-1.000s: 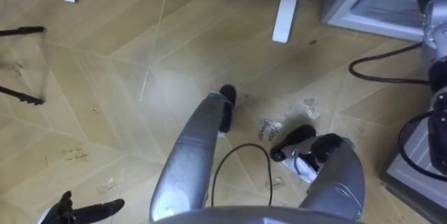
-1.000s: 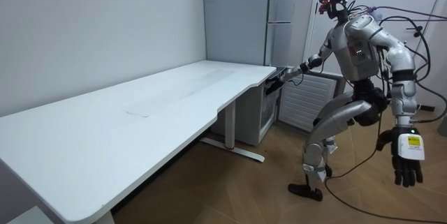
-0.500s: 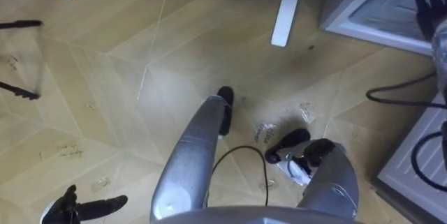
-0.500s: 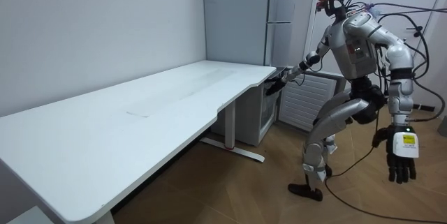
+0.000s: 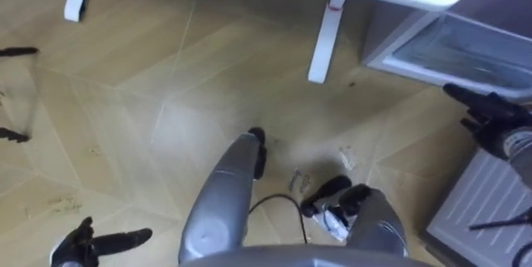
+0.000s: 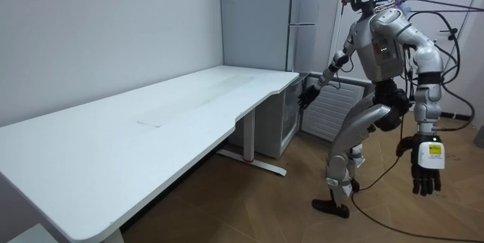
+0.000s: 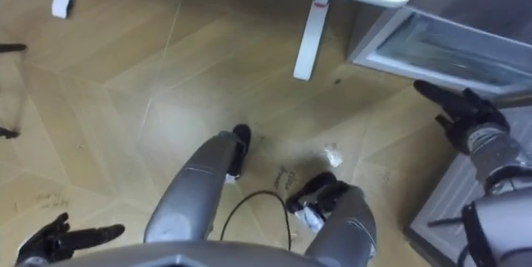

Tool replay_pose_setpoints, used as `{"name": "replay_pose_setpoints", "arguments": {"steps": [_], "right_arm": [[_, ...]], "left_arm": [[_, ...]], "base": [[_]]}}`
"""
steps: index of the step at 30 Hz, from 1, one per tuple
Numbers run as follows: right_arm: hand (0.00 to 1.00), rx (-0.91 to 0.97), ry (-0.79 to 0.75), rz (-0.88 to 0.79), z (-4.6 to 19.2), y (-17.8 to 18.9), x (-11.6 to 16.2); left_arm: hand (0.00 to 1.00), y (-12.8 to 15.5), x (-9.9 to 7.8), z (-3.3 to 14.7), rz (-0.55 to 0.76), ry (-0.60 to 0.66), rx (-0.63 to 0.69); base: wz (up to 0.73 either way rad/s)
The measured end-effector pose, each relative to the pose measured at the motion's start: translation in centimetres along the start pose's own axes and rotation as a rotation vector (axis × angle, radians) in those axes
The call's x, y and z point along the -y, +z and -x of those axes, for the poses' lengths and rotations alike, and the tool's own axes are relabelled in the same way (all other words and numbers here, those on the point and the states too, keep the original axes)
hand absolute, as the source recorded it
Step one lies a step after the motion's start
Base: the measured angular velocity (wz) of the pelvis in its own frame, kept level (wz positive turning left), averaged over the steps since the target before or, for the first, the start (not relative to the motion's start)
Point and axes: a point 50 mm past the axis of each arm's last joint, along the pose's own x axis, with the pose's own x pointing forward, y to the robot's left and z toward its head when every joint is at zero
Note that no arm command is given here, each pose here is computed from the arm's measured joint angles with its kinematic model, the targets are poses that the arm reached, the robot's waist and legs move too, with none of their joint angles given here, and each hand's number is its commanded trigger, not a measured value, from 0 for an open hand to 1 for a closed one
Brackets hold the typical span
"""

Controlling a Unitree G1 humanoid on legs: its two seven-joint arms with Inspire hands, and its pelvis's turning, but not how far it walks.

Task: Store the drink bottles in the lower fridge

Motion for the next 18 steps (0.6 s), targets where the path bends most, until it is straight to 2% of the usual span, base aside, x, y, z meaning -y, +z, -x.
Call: {"name": "replay_pose_setpoints", "arguments": {"steps": [3,6,11,15,18], "right_arm": [[0.0,-0.049,-0.024,0.014,0.5,-1.9,1.5],[0.0,-0.127,-0.056,0.034,1.0,-4.5,2.9],[0.0,-0.27,-0.092,0.13,2.4,-9.5,4.4],[0.0,-0.304,-0.107,0.129,3.2,-11.1,5.4],[0.0,-0.304,-0.137,0.076,3.7,-11.9,6.0]], "left_arm": [[0.0,0.2,-0.2,-0.2,0.025,0.018,-0.002],[0.0,-0.7,-0.2,-0.3,0.05,0.041,-0.036],[0.0,-2.5,0.7,-0.1,0.105,0.056,-0.086],[0.0,-3.3,1.0,0.0,0.132,0.052,-0.11],[0.0,-4.1,0.9,0.3,0.205,0.076,-0.121]], "base": [[-0.19],[-0.21],[-0.16],[-0.2],[-0.21]]}}
